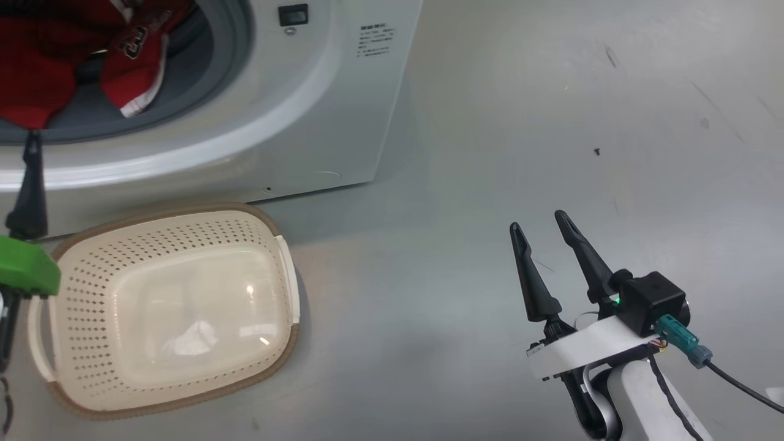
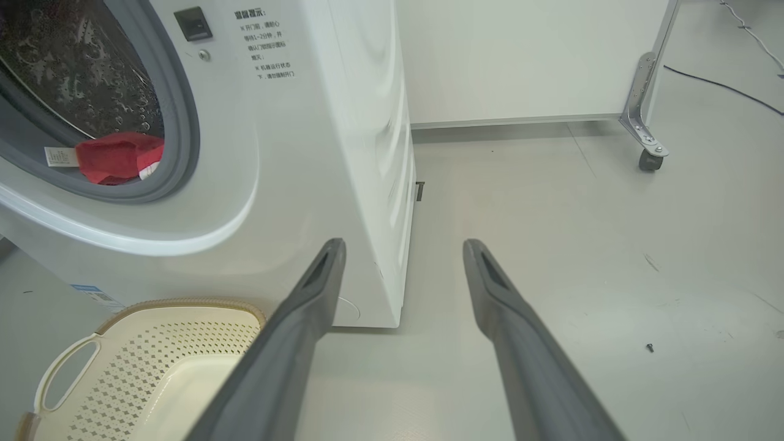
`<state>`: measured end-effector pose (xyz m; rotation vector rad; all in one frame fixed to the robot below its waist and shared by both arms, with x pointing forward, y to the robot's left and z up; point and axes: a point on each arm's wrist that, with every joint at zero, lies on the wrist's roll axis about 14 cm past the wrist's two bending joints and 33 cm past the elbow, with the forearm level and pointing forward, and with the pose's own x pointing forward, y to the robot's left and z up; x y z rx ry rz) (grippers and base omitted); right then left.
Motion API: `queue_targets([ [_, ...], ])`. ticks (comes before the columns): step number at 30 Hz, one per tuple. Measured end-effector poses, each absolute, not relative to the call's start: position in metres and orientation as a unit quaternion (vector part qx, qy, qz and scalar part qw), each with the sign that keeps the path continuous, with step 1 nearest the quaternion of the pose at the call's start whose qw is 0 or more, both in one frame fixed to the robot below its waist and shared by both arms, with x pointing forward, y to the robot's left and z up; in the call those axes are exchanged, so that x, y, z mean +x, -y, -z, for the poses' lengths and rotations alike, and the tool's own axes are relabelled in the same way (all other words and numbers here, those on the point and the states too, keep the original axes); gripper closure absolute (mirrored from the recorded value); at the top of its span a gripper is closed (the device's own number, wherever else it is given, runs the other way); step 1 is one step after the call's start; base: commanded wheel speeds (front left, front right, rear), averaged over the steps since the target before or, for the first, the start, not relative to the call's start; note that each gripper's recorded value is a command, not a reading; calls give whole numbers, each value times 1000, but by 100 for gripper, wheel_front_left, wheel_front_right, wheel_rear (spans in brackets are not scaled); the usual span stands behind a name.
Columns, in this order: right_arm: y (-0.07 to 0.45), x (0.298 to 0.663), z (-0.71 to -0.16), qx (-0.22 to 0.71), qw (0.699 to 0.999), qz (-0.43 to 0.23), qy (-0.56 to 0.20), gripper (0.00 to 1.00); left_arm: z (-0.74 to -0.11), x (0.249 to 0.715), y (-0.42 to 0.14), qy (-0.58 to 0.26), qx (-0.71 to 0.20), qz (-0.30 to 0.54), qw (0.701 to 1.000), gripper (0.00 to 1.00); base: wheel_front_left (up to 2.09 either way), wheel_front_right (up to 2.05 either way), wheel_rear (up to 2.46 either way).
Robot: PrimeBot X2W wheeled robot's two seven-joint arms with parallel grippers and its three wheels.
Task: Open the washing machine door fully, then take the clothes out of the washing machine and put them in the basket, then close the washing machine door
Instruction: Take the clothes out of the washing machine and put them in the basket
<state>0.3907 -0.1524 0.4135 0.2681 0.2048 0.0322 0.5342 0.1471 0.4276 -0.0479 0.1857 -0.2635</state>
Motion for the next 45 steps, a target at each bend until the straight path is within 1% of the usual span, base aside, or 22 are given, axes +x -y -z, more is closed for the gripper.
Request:
queue_targets([
  [6, 167, 392, -408, 137, 984, 15, -109, 0, -403, 572, -141, -131, 31, 139, 981, 0, 0, 0, 0],
  [14, 180, 390, -401, 133, 983, 43, -122, 0, -370, 606, -117, -179, 90, 168, 965, 0, 0, 0, 0],
  [21, 189, 389, -396, 137, 980, 66, -129, 0, -356, 633, -110, -192, 143, 177, 955, 0, 0, 0, 0],
  [26, 194, 389, -392, 133, 979, 78, -135, 0, -339, 642, -107, -217, 165, 180, 945, 0, 0, 0, 0],
  [30, 194, 392, -392, 133, 979, 80, -135, 0, -338, 654, -105, -222, 172, 176, 943, 0, 0, 0, 0],
  [37, 194, 393, -388, 134, 978, 83, -140, 0, -329, 665, -114, -248, 176, 155, 940, 0, 0, 0, 0],
  [39, 193, 392, -387, 134, 977, 82, -142, 0, -325, 666, -118, -257, 194, 152, 935, 0, 0, 0, 0],
  [45, 191, 395, -387, 131, 978, 79, -142, 0, -316, 669, -127, -280, 192, 138, 930, 0, 0, 0, 0],
])
